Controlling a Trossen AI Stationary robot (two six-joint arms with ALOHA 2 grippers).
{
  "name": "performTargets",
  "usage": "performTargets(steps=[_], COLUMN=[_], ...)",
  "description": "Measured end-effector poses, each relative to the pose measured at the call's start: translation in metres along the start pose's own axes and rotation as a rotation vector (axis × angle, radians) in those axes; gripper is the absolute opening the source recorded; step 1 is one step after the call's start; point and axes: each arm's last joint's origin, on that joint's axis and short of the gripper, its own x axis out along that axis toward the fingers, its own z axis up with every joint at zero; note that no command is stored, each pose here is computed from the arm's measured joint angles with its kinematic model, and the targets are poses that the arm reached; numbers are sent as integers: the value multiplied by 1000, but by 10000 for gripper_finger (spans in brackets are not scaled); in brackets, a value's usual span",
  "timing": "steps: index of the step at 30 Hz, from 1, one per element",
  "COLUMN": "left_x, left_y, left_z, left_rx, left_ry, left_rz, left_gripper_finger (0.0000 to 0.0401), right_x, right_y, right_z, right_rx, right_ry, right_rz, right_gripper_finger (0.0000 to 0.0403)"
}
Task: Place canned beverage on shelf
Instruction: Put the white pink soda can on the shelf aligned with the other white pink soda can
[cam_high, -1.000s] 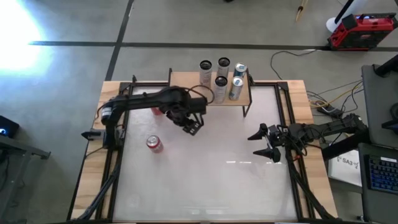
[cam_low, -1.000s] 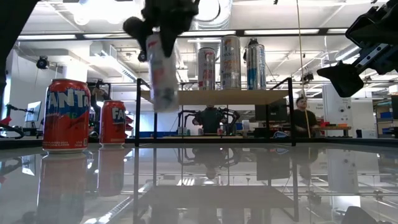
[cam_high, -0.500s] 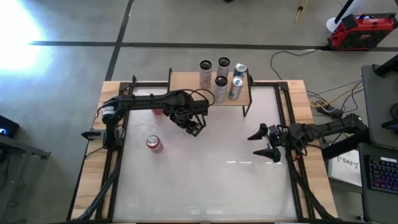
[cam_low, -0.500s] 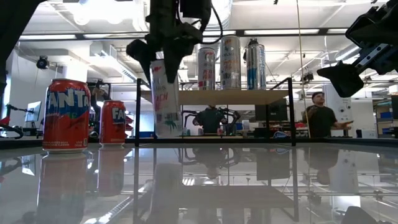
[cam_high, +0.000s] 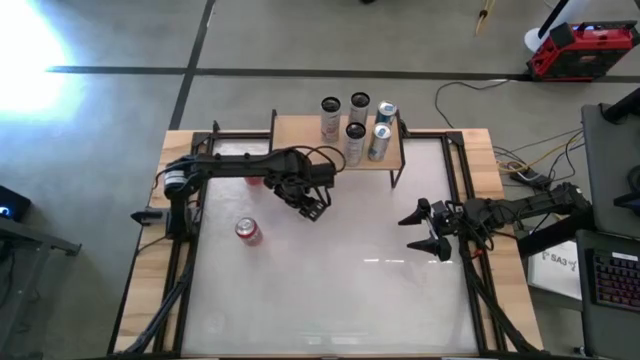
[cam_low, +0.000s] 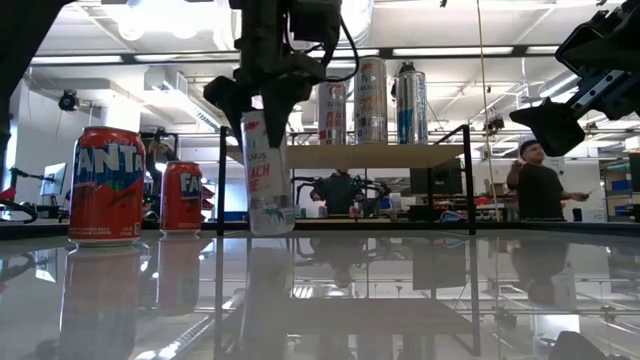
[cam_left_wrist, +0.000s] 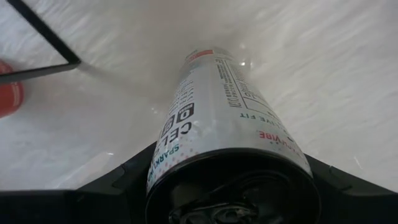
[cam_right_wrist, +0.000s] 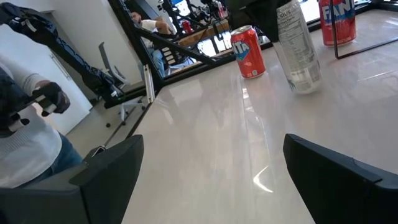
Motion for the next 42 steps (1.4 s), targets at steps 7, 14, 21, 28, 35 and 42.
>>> performTargets(steps=[7,14,21,28,35,42], left_x=[12,20,17,17,16,14], left_y=[-1,-1,-1,-1,-4,-23], left_z=[1,4,6,7,5,-13], left_rx=[11,7,-16,-74,-172,-247], left_ry=[-9,-8,-35,-42,-121,-322], left_rz=[-5,11,10,9,63,178], left_gripper_finger=[260,275,280,327,394,398], right_x=[0,0,0,0,0,0], right_y=[0,0,0,0,0,0], right_z=[0,0,0,0,0,0], right_rx=[0,0,0,0,0,0], right_ry=[0,-1,-1,-1,-1,-1], right_rz=[0,0,0,0,0,0], right_gripper_finger=[370,370,370,370,370,370])
